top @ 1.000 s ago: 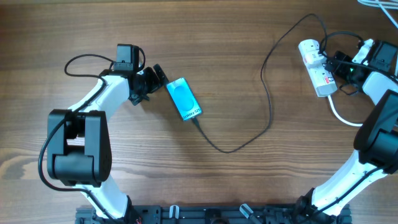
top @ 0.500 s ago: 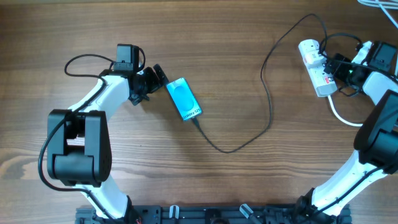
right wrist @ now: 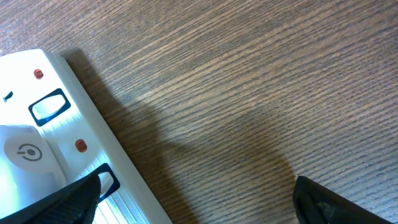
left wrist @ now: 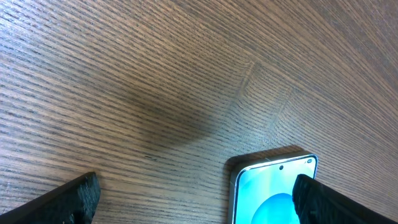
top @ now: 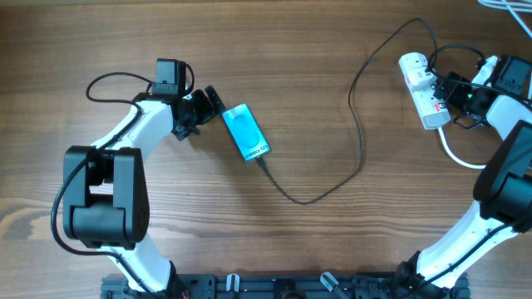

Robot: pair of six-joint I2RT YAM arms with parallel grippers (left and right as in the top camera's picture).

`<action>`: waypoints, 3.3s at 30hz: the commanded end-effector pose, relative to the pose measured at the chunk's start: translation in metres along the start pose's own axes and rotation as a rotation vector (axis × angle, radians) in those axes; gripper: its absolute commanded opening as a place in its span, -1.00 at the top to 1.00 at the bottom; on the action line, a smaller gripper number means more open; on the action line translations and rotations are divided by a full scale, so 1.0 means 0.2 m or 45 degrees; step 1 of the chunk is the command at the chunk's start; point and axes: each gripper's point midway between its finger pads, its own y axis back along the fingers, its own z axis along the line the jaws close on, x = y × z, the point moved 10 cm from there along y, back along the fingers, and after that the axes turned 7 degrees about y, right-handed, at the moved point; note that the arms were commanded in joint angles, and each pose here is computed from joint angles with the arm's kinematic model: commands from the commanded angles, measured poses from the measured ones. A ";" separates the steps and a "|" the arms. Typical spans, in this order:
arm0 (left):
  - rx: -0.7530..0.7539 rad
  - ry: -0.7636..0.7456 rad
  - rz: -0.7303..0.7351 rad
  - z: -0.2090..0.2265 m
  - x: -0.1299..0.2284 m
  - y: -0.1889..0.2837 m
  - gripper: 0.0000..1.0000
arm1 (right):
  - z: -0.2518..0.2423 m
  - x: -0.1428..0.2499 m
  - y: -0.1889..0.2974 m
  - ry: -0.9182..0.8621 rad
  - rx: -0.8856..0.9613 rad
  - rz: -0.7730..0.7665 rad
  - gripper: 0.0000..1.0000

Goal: Plug charger to phone and switch on socket

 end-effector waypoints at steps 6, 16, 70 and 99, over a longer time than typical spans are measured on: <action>-0.036 0.012 0.005 0.03 0.01 -0.02 -1.00 | 0.05 0.07 -0.06 0.034 -0.094 0.076 -0.99; -0.036 0.012 0.005 0.03 0.01 -0.02 -1.00 | 0.02 0.03 -0.06 0.048 0.008 0.001 -0.99; -0.036 0.012 0.005 0.03 0.01 -0.02 -1.00 | 0.13 0.07 -0.04 0.325 -0.010 0.100 -0.99; -0.036 0.012 0.005 0.03 0.01 -0.02 -1.00 | 0.18 -0.05 0.23 0.371 0.000 -0.022 -0.99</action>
